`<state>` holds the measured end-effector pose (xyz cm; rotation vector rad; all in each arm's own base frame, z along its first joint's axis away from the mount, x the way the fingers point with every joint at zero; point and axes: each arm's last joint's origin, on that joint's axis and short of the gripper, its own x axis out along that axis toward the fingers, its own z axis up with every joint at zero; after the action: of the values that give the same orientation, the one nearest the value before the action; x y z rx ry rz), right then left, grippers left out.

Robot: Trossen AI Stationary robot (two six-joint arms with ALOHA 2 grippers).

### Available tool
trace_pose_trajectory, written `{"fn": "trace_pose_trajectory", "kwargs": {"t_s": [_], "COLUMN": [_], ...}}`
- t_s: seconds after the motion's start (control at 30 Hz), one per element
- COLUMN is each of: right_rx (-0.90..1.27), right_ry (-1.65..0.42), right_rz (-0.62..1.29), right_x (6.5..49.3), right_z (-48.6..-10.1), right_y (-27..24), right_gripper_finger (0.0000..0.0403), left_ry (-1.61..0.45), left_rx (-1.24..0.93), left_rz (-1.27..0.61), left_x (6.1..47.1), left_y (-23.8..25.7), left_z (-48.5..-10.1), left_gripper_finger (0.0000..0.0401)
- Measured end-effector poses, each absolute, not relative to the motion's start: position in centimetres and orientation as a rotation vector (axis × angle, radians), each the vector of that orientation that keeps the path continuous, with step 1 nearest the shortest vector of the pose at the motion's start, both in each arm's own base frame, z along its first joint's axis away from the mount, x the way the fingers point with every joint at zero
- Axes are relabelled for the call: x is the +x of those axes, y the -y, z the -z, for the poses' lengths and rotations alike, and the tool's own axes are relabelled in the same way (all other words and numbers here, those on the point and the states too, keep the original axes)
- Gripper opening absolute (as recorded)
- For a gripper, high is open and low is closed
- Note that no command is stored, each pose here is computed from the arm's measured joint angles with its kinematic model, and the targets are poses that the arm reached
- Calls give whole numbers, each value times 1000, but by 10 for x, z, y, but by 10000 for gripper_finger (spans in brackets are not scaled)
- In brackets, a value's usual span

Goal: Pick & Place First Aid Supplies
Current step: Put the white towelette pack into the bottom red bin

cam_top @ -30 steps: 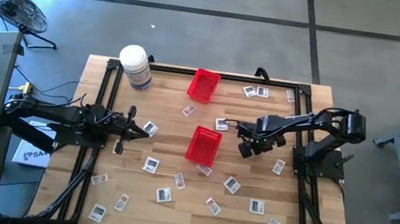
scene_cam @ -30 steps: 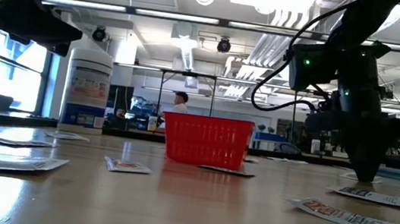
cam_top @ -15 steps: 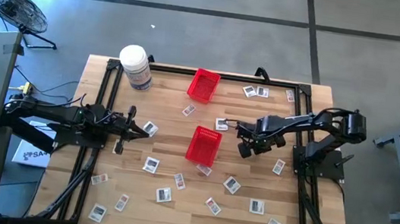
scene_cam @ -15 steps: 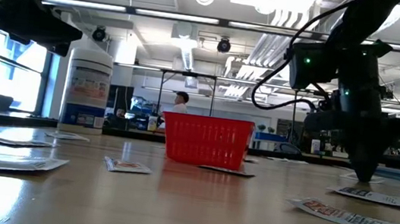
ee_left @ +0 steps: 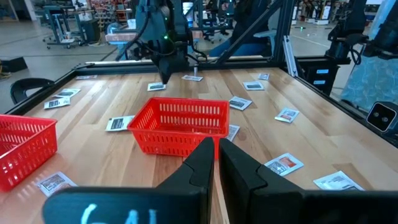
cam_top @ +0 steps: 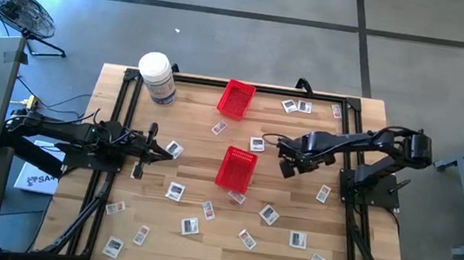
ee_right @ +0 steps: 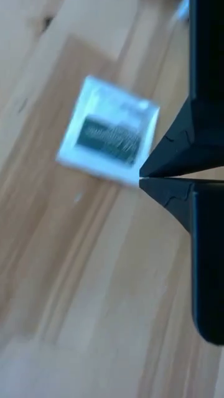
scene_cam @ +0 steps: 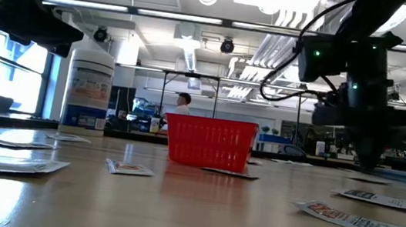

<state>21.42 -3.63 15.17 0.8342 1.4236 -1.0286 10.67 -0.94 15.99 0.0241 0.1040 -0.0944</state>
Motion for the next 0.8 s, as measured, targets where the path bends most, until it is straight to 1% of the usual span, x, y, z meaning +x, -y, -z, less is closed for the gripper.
{"fn": "trace_pose_trajectory", "kwargs": {"t_s": [0.17, 0.3, 0.4, 0.5, 0.67, 0.8], "right_rx": [849, 916, 969, 1002, 1028, 1051], "right_ry": [-1523, -1519, -1526, -1532, -1552, -1493], "right_rz": [1120, 1209, 1273, 1299, 1245, 1219], "right_x": [201, 193, 185, 180, 178, 174], "right_z": [-152, -144, -138, -135, -137, -147], "right_y": [34, 35, 39, 44, 54, 61], "right_gripper_finger": [50, 88, 106, 116, 119, 119], "left_ry": [-104, -104, -104, -104, -104, -105], "left_rx": [24, 24, 24, 24, 24, 24], "left_rz": [94, 94, 94, 94, 94, 94], "left_x": [107, 107, 107, 107, 107, 107], "left_y": [9, 9, 9, 9, 9, 9], "left_z": [-160, -160, -160, -160, -160, -160], "left_gripper_finger": [21, 21, 21, 21, 21, 21]}}
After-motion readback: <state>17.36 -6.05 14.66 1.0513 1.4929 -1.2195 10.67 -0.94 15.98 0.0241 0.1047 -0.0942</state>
